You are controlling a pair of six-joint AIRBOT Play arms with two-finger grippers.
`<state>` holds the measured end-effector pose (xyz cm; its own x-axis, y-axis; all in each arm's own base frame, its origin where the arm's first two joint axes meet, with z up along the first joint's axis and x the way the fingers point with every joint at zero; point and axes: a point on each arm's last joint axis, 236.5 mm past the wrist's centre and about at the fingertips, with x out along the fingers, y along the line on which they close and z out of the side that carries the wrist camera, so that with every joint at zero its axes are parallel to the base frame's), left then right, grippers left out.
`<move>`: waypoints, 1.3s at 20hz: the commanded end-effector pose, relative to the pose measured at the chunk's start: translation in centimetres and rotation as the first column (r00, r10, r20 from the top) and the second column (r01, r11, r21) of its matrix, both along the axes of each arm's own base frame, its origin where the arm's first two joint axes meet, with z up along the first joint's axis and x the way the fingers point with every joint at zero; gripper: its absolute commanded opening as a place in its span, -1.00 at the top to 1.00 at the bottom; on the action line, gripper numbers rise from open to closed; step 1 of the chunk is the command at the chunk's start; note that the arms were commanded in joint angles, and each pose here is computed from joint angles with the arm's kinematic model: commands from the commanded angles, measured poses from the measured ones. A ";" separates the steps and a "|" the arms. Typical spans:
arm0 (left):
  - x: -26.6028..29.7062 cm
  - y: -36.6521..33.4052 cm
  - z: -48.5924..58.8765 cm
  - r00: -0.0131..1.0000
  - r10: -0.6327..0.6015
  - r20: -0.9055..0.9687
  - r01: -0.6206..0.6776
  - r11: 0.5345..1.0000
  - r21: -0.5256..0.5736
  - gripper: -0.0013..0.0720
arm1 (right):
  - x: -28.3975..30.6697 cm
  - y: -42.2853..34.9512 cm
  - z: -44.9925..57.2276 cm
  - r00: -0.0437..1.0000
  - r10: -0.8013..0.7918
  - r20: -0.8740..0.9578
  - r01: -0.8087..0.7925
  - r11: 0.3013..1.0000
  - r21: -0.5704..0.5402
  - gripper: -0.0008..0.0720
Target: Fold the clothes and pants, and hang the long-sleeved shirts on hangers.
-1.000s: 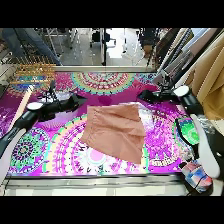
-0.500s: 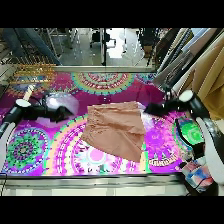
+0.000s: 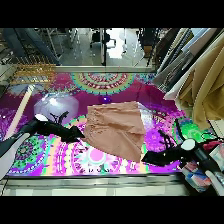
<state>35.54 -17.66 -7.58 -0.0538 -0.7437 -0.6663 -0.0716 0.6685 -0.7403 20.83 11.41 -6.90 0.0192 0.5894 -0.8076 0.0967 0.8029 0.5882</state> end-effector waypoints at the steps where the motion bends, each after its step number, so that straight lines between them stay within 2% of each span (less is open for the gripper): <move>1: 0.4 -1.1 -1.4 0.999 0.045 -0.015 -0.044 0.999 0.029 -0.34 | -0.9 -0.2 -1.9 1.000 -0.028 0.012 0.028 0.999 -0.018 -0.55; 3: 1.0 -1.0 -2.3 0.995 0.094 -0.033 -0.092 0.995 0.049 -0.31 | 0.5 -0.4 -2.2 0.997 -0.059 0.054 0.060 0.998 -0.024 -0.58; 4: 1.3 -1.0 -2.6 0.992 0.119 -0.045 -0.117 0.992 0.049 -0.08 | 0.9 -0.2 -2.3 0.996 -0.069 0.062 0.070 0.997 -0.012 -0.57; 5: 1.5 -1.2 -2.5 0.990 0.132 -0.047 -0.130 0.991 0.038 0.35 | 1.4 0.1 -2.5 0.995 -0.078 0.067 0.077 0.997 0.009 -0.57; 6: 1.6 -1.3 -2.5 0.990 0.135 -0.045 -0.134 0.991 0.032 0.65 | 1.9 0.5 -2.6 0.993 -0.093 0.071 0.091 0.995 0.034 -0.57; 9: 1.9 -1.3 -2.4 0.989 0.145 -0.042 -0.144 0.989 0.030 0.67 | 2.8 2.5 -3.9 0.994 -0.090 0.057 0.086 0.994 0.072 -0.56; 10: 2.0 -1.3 -2.5 0.988 0.148 -0.040 -0.147 0.989 0.030 0.69 | 2.7 3.3 -4.4 0.997 -0.067 0.041 0.064 0.995 0.075 -0.38; 11: 1.9 -1.3 -2.4 0.988 0.147 -0.040 -0.146 0.989 0.030 0.88 | 2.5 4.0 -4.7 0.998 -0.047 0.029 0.045 0.996 0.077 -0.05; 12: 1.9 -1.3 -2.4 0.988 0.147 -0.041 -0.146 0.989 0.030 0.94 | 2.7 4.5 -4.7 0.999 -0.045 0.031 0.042 0.996 0.083 0.38; 13: 1.8 -1.4 -2.3 0.988 0.145 -0.045 -0.144 0.989 0.024 0.94 | 2.9 4.8 -4.2 0.998 -0.043 0.041 0.039 0.995 0.090 0.93; 17: 2.1 -2.2 2.8 0.997 0.041 0.072 -0.035 0.995 -0.092 0.96 | 1.3 6.3 2.8 0.984 0.111 0.139 -0.133 0.977 0.165 0.94; 20: 3.2 -1.7 11.8 0.961 -0.012 0.275 0.048 0.991 -0.125 0.96 | 1.5 4.9 11.1 0.934 0.157 0.321 -0.182 0.982 0.050 0.95; 23: 3.0 -1.1 19.4 0.889 -0.012 0.457 0.071 0.991 -0.111 0.91 | 2.6 3.5 19.7 0.805 0.149 0.574 -0.141 0.988 -0.059 0.95; 24: 2.5 -0.8 19.8 0.880 -0.030 0.475 0.077 0.994 -0.081 0.54 | 2.9 3.4 21.1 0.781 0.131 0.610 -0.123 0.991 -0.056 0.95; 25: 1.5 -0.8 18.8 0.898 -0.064 0.434 0.089 0.995 -0.039 -0.04 | 3.2 3.5 21.4 0.779 0.113 0.617 -0.107 0.993 -0.046 0.94; 26: 0.1 -0.9 17.1 0.927 -0.100 0.361 0.104 0.995 0.008 -0.37 | 3.3 3.4 20.9 0.794 0.103 0.599 -0.099 0.994 -0.040 0.94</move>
